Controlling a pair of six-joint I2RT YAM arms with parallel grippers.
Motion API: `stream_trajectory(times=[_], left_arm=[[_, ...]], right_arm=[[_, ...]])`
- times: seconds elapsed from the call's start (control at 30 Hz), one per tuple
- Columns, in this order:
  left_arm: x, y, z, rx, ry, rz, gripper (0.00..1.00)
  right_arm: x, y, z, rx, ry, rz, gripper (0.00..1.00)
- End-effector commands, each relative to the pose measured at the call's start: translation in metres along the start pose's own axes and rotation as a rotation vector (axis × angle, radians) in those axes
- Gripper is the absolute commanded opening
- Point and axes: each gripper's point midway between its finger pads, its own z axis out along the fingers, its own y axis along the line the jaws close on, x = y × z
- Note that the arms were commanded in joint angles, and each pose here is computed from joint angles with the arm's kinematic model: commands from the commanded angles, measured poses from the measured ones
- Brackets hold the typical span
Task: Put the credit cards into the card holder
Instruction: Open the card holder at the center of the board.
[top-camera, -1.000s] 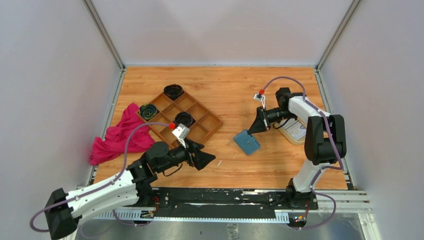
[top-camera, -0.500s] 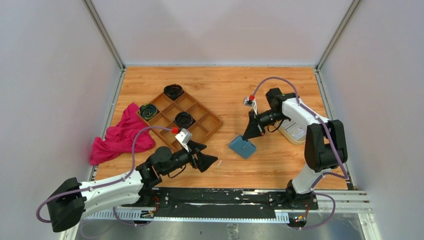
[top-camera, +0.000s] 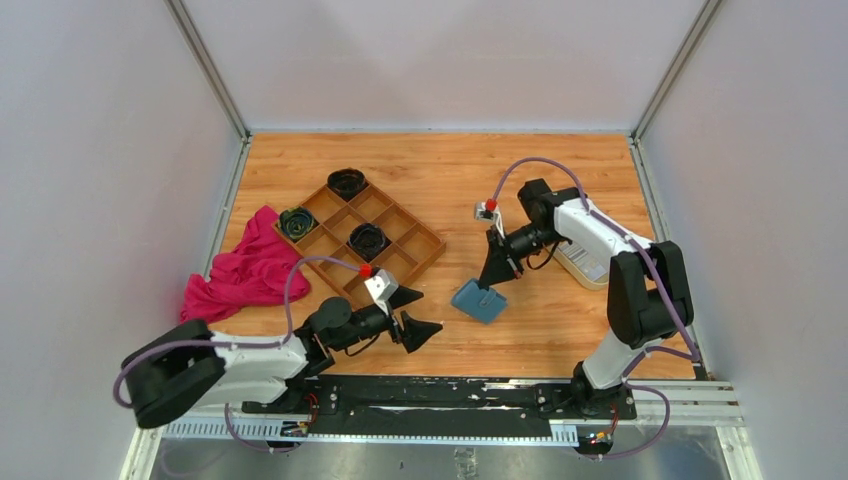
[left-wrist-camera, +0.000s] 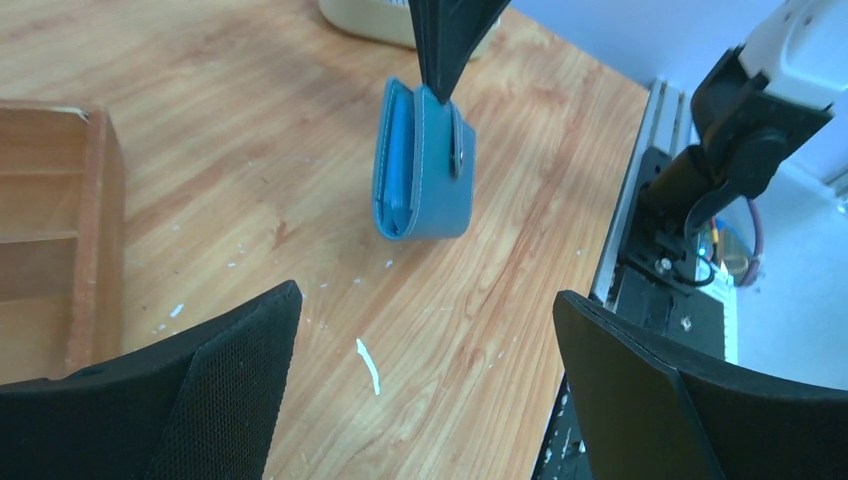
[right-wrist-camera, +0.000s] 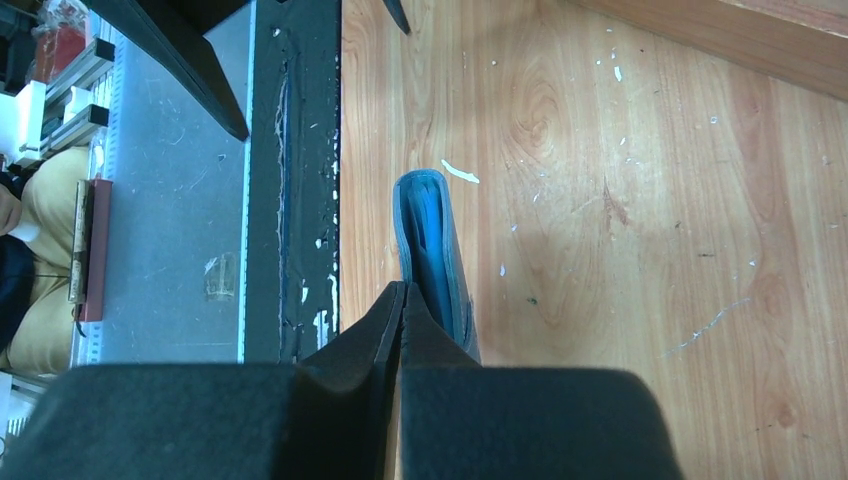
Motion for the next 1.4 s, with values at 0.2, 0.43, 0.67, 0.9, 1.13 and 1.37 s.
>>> stream_trajectory(times=[0.2,0.43,0.67,0.9,1.13,1.37], left_arm=[[0.0,-0.012,0.049,0.103,-0.057,-0.035,1.0],[0.011,-0.013,0.068,0.124,-0.01,-0.058,0.9],[0.03,-0.016,0.081,0.152,0.059,-0.097,0.66],[0.032,-0.01,0.083,0.117,0.073,-0.11,0.01],[0.031,-0.003,0.075,0.05,0.087,-0.247,0.0],[0.035,-0.013,0.066,0.02,0.167,-0.496,0.0]], right_arm=[[0.003,0.017,0.008,-0.043,0.032,-0.039,0.0],[0.002,0.021,0.011,-0.056,0.041,-0.053,0.0],[0.002,0.023,0.012,-0.06,0.044,-0.063,0.0],[0.001,0.025,0.013,-0.06,0.051,-0.073,0.0],[-0.003,0.025,0.003,0.006,0.075,-0.141,0.12],[-0.011,0.045,-0.02,0.157,0.061,-0.401,0.54]])
